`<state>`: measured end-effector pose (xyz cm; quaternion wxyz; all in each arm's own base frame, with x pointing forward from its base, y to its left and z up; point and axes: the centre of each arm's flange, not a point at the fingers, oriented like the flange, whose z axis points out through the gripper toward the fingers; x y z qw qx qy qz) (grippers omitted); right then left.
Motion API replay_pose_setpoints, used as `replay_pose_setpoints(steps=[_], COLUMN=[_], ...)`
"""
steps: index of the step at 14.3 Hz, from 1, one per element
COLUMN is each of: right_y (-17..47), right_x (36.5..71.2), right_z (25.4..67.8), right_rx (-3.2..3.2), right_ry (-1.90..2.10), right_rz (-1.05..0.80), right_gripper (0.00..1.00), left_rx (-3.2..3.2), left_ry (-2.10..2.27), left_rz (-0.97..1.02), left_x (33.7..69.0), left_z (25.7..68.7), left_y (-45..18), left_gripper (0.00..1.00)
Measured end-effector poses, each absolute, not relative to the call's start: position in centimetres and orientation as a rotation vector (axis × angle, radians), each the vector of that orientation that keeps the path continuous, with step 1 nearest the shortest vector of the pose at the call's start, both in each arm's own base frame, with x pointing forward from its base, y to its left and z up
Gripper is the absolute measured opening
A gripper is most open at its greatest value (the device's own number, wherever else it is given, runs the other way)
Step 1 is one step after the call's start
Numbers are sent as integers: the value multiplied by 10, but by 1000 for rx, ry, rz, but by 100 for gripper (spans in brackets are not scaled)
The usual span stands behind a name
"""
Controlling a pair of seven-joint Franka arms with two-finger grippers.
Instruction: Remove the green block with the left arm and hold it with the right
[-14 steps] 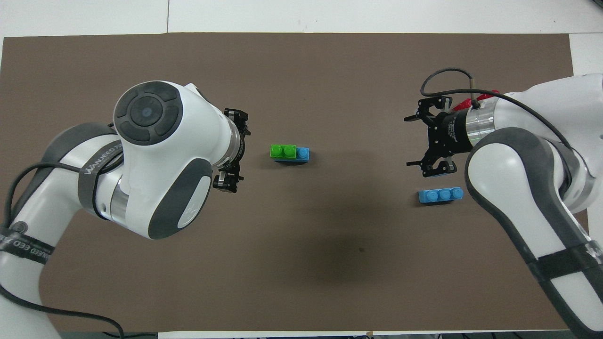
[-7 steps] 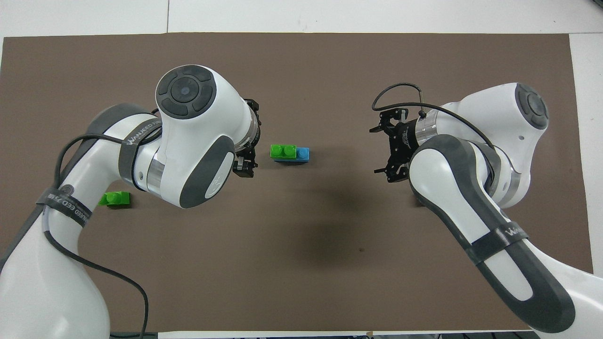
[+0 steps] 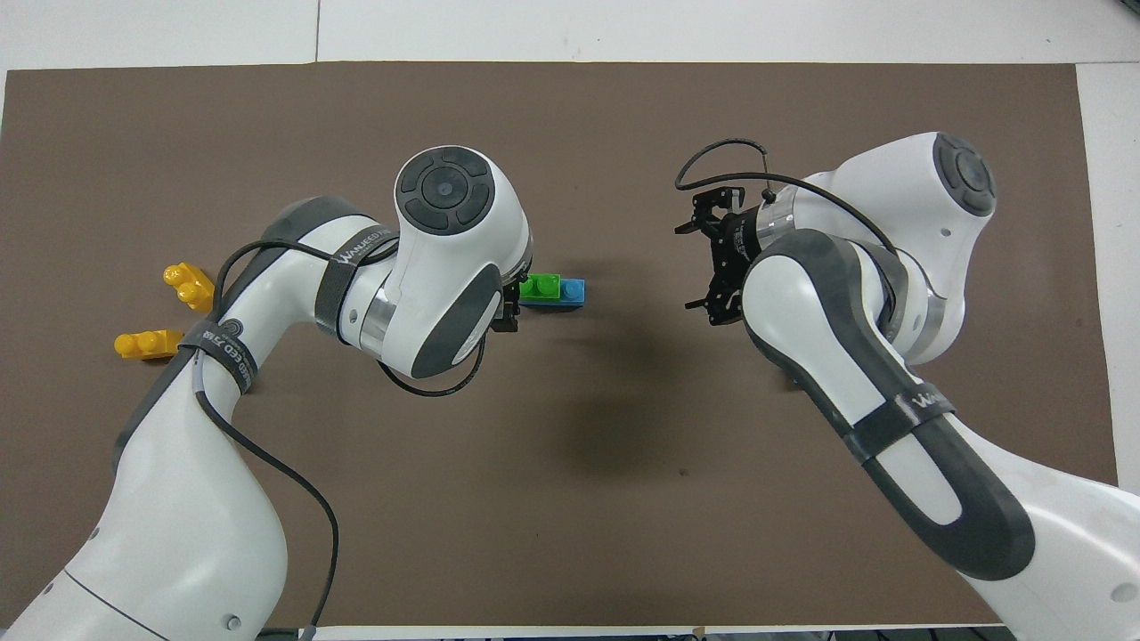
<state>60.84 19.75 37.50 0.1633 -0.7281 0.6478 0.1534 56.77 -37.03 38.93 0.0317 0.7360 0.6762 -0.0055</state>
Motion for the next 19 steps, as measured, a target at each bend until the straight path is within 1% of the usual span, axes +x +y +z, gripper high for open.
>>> replay_pose_setpoints(steps=[4,8,13,19], right_y=[222,242,260,296], right_x=[617,615,611,598], right_z=[345,333,321,316], right_rx=[-2099,-2090,-2057,-2026], right_ry=[1838,1844,1865,1902], right_rz=[433,405,408,404], right_gripper=[100,100,100,100], left_rx=[2226,2249,2222,2189], left_ry=[2075,2118,2159,2206], left_rz=[11,-9,-14,-14], left_x=[575,572,564,553], left_z=[383,370,368,360], left_y=[-371,-370,-380,-391], left_gripper=[100,100,100,100])
